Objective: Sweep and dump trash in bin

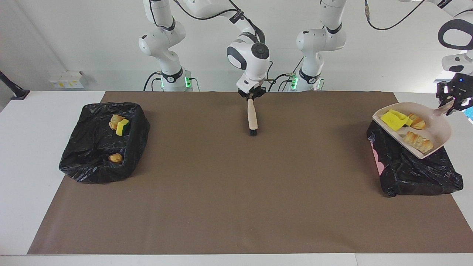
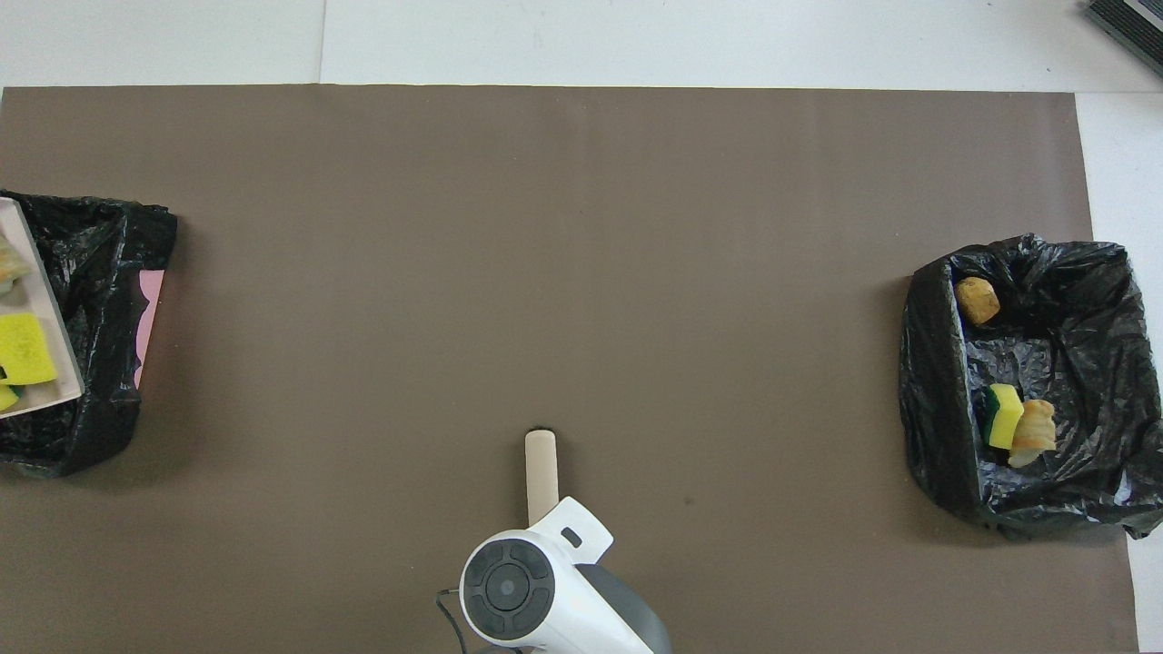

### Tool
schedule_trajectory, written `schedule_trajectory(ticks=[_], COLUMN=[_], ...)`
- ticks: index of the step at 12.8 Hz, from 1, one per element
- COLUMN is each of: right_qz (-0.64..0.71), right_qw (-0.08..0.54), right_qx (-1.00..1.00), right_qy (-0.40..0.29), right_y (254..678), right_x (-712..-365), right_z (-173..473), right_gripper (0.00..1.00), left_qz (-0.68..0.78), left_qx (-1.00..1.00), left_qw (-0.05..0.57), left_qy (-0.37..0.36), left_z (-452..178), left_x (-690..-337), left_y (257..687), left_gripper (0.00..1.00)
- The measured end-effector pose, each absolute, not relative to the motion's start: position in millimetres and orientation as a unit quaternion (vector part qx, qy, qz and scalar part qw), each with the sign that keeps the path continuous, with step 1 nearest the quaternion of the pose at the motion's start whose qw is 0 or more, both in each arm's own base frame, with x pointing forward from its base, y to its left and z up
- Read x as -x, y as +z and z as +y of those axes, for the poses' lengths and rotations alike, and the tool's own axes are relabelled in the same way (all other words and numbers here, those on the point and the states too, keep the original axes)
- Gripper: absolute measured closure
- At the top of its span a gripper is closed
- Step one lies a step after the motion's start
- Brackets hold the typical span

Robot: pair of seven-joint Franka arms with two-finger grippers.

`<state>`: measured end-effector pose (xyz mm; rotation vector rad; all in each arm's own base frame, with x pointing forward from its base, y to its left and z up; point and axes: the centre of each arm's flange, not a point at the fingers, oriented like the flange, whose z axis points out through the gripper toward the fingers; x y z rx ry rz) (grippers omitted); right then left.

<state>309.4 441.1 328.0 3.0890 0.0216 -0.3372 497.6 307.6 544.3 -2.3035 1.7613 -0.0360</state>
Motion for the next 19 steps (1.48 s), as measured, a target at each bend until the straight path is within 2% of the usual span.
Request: schedule_trajectory(ticks=[2, 4, 5, 8, 11, 15, 19], right_qz=[-0.005, -0.030, -0.041, -0.048, -0.034, -0.008, 0.014], right_qw=[0.010, 0.006, 0.005, -0.003, -0.009, -0.036, -0.045], right_qx=[-0.995, -0.995, -0.994, -0.993, -0.993, -0.996, -0.998], right_qy=[-0.103, -0.100, -0.100, -0.106, -0.115, -0.085, -0.043], right_y=[339, 364, 382, 438, 478, 526, 569], right_x=[-325, -359, -379, -435, -474, -510, -529], right_z=[437, 423, 413, 370, 323, 255, 166], right_gripper=[0.34, 0.08, 0.00, 0.00, 0.00, 0.00, 0.00], left_qz=[0.617, 0.619, 0.619, 0.630, 0.623, 0.603, 0.619], left_qx=[0.771, 0.763, 0.760, 0.738, 0.732, 0.725, 0.683], left_qw=[0.153, 0.168, 0.173, 0.197, 0.216, 0.254, 0.284], left_qy=[0.037, 0.078, 0.097, 0.141, 0.171, 0.216, 0.263], left_z=[329, 345, 352, 355, 356, 342, 326], left_x=[-492, -487, -483, -488, -498, -515, -527], left_y=[553, 557, 557, 556, 546, 543, 547], left_gripper=[0.69, 0.69, 0.69, 0.69, 0.69, 0.69, 0.69])
